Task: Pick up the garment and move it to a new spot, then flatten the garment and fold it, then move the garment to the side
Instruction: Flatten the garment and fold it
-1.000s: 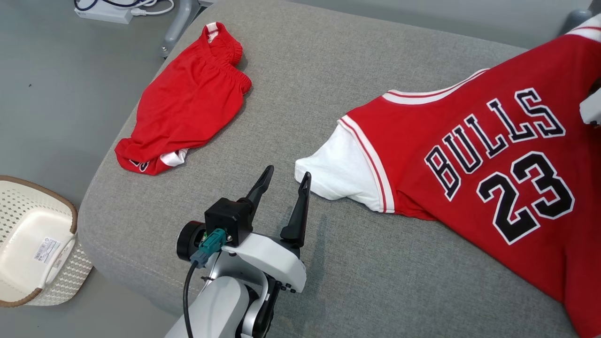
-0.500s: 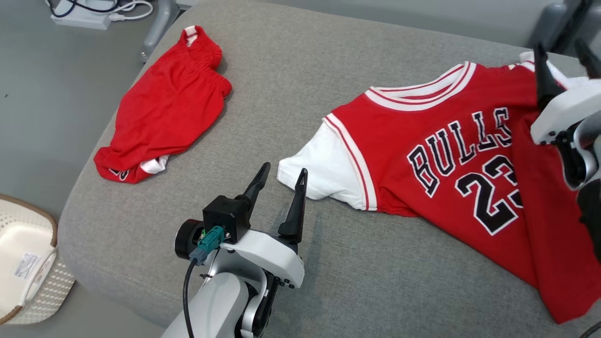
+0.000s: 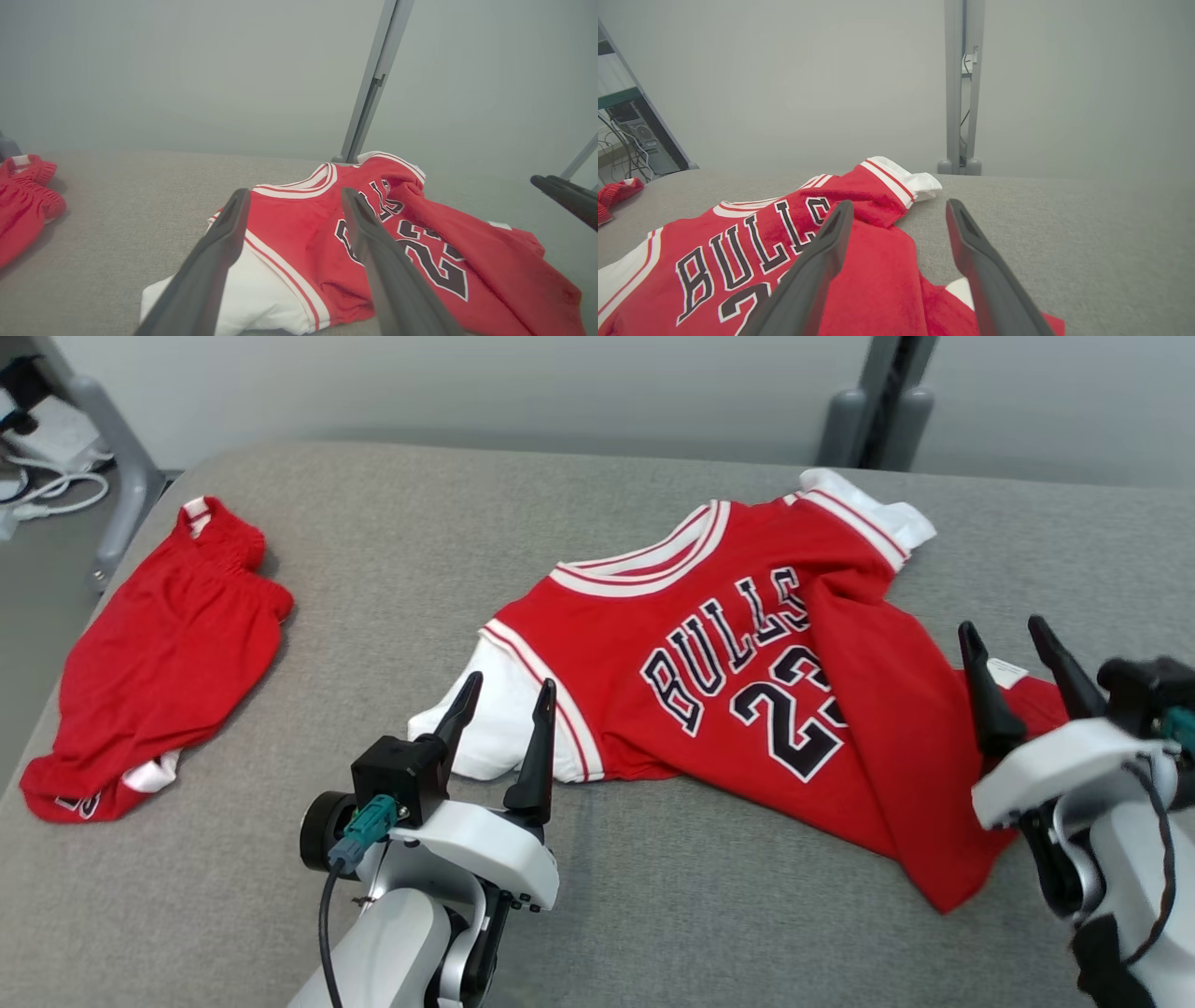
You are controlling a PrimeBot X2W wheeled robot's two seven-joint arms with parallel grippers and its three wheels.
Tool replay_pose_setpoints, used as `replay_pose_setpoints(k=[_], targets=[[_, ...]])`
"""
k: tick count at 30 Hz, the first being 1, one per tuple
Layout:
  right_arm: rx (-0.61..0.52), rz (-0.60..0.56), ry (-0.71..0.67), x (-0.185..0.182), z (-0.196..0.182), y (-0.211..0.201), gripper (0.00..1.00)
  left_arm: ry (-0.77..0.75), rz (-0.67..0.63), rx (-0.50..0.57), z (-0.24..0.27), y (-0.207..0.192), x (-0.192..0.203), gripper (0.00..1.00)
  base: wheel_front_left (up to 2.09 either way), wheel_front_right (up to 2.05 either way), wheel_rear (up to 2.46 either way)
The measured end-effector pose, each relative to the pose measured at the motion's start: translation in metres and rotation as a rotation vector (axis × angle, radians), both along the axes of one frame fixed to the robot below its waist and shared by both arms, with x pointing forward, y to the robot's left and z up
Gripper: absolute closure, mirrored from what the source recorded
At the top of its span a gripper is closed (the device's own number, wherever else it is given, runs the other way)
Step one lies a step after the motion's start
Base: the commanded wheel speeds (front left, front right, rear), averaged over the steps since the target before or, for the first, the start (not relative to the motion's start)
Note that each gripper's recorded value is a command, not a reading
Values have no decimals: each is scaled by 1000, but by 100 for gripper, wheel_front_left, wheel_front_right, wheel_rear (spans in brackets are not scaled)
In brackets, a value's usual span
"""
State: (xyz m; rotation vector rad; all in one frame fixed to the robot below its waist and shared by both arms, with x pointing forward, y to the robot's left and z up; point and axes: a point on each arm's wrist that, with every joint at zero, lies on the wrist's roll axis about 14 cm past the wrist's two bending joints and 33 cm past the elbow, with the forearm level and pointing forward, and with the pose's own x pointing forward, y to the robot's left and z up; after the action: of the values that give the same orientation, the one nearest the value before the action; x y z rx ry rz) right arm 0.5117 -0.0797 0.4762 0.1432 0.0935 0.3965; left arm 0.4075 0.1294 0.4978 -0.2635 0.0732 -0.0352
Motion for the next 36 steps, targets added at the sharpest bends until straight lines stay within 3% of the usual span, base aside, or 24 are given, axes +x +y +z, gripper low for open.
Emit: replay_pose_setpoints(k=[7, 15, 36], targets=[[60, -131, 42, -71, -20, -39, 0, -39, -80, -13, 13, -28, 2, 0, 0, 0, 0], [102, -198, 123, -124, -43, -46, 0, -61, -126, -15, 24, -42, -5, 0, 0, 0, 0], [45, -48, 301, -150, -94, 3, 0, -34, -80, 4, 17, -23, -11, 0, 0, 0, 0]])
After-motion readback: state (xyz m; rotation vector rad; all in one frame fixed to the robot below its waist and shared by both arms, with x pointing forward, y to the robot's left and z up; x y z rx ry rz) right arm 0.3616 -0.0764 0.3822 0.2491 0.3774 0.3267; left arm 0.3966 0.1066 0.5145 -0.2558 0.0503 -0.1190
